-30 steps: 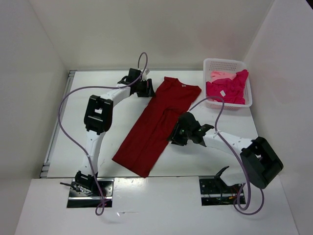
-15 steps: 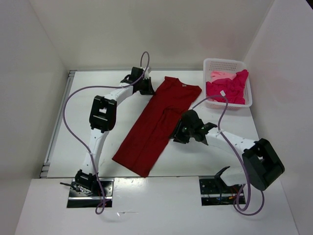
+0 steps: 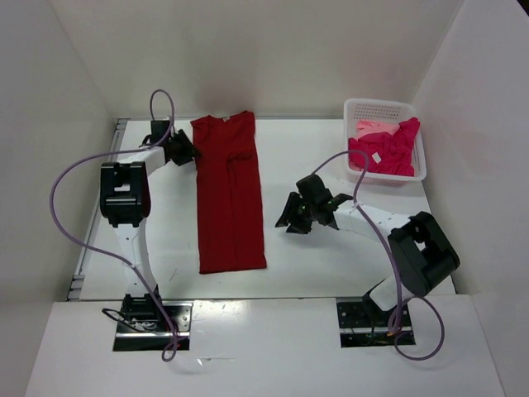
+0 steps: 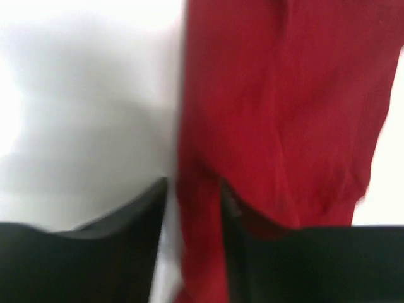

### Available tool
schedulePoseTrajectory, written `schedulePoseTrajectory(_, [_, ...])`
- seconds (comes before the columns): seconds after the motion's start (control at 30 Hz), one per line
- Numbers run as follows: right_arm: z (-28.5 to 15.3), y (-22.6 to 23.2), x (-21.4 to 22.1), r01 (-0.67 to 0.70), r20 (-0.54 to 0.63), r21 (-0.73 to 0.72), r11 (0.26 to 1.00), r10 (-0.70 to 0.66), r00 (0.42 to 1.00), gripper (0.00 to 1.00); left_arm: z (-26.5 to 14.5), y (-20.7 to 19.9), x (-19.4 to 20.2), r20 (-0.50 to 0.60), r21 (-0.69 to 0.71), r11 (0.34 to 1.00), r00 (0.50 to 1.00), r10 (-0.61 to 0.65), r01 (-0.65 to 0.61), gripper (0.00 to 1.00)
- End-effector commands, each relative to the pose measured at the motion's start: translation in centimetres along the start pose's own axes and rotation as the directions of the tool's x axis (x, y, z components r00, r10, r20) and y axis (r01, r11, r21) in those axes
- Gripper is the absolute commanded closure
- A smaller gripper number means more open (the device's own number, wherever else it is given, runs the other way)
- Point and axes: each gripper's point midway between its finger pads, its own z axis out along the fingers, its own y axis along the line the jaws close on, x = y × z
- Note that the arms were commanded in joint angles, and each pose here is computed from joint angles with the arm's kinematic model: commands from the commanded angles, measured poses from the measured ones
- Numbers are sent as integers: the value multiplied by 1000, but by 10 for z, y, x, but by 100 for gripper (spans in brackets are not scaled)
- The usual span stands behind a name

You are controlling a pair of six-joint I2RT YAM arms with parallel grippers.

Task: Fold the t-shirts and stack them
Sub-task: Rotate the tshirt 95 degrees

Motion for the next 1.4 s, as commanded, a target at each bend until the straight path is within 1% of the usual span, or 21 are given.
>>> schedulePoseTrajectory(0.0, [5,20,0,54,-33,-56,997,-56,998,48,-41,-60,-8,93,109,994,996,16,-26,29])
schedulePoseTrajectory(0.07, [6,25,8,69,-51,-84,994,-73,996,46,-58,-62,-3,78,106,994,997,30,-38,20])
schedulePoseTrajectory(0.13, [5,32,20,94,-69,-107,990,-102,992,45,-71,-59,7,61,94,995,998,36,-42,1])
schedulePoseTrajectory(0.17, [6,31,26,101,-81,-106,989,-110,991,43,-80,-56,14,52,89,995,998,34,-39,0])
schedulePoseTrajectory(0.23, [7,33,42,121,-113,-127,984,-135,984,43,-103,-46,47,-1,76,997,1000,1,-1,0])
schedulePoseTrajectory(0.27, [7,32,53,118,-138,-134,984,-136,981,43,-119,-40,71,-42,81,996,999,-28,32,2])
schedulePoseTrajectory(0.33, [9,28,66,132,-163,-127,983,-152,975,43,-137,-29,100,-95,53,997,994,-55,60,13])
schedulePoseTrajectory(0.4, [5,31,75,131,-171,-140,981,-155,973,43,-167,-28,116,-91,57,996,994,-62,68,34])
schedulePoseTrajectory(0.43, [4,25,86,134,-190,-133,982,-157,969,43,-185,-18,135,-107,27,997,992,-72,75,52])
schedulePoseTrajectory(0.47, [3,23,90,134,-190,-128,983,-157,969,43,-197,-12,146,-119,4,997,990,-79,80,63])
schedulePoseTrajectory(0.5, [2,23,90,123,-190,-125,984,-146,971,43,-207,-8,154,-128,-7,997,988,-83,83,68])
schedulePoseTrajectory(0.57, [4,19,101,126,-207,-123,984,-150,967,43,-236,-1,176,-137,-36,993,983,-120,116,70])
schedulePoseTrajectory(0.6, [4,18,103,121,-210,-122,985,-145,967,43,-245,3,187,-156,-55,990,978,-139,132,69])
schedulePoseTrajectory(0.7, [4,26,116,125,-222,-149,981,-156,963,43,-267,-8,220,-231,-25,983,956,-182,181,56])
schedulePoseTrajectory(0.8, [2,31,117,128,-222,-159,979,-162,962,43,-272,3,258,-315,-89,964,911,-265,250,53])
schedulePoseTrajectory(1.0, [7,32,119,112,-229,-170,979,-150,962,43,-277,14,285,-278,-163,948,909,-309,272,51])
schedulePoseTrajectory(1.1, [12,35,118,111,-232,-166,980,-149,961,53,-276,18,302,-291,-183,946,905,-310,265,51])
schedulePoseTrajectory(1.17, [17,31,117,106,-226,-143,984,-137,964,64,-275,23,320,-322,-195,950,899,-296,243,52])
schedulePoseTrajectory(1.23, [18,32,116,103,-220,-145,984,-134,966,69,-273,29,331,-346,-216,950,892,-290,225,52])
schedulePoseTrajectory(1.27, [19,29,115,104,-217,-126,987,-130,968,82,-273,32,338,-360,-225,954,892,-272,200,53])
schedulePoseTrajectory(1.37, [18,22,110,110,-201,-99,989,-128,971,91,-276,29,346,-383,-209,962,890,-248,178,53])
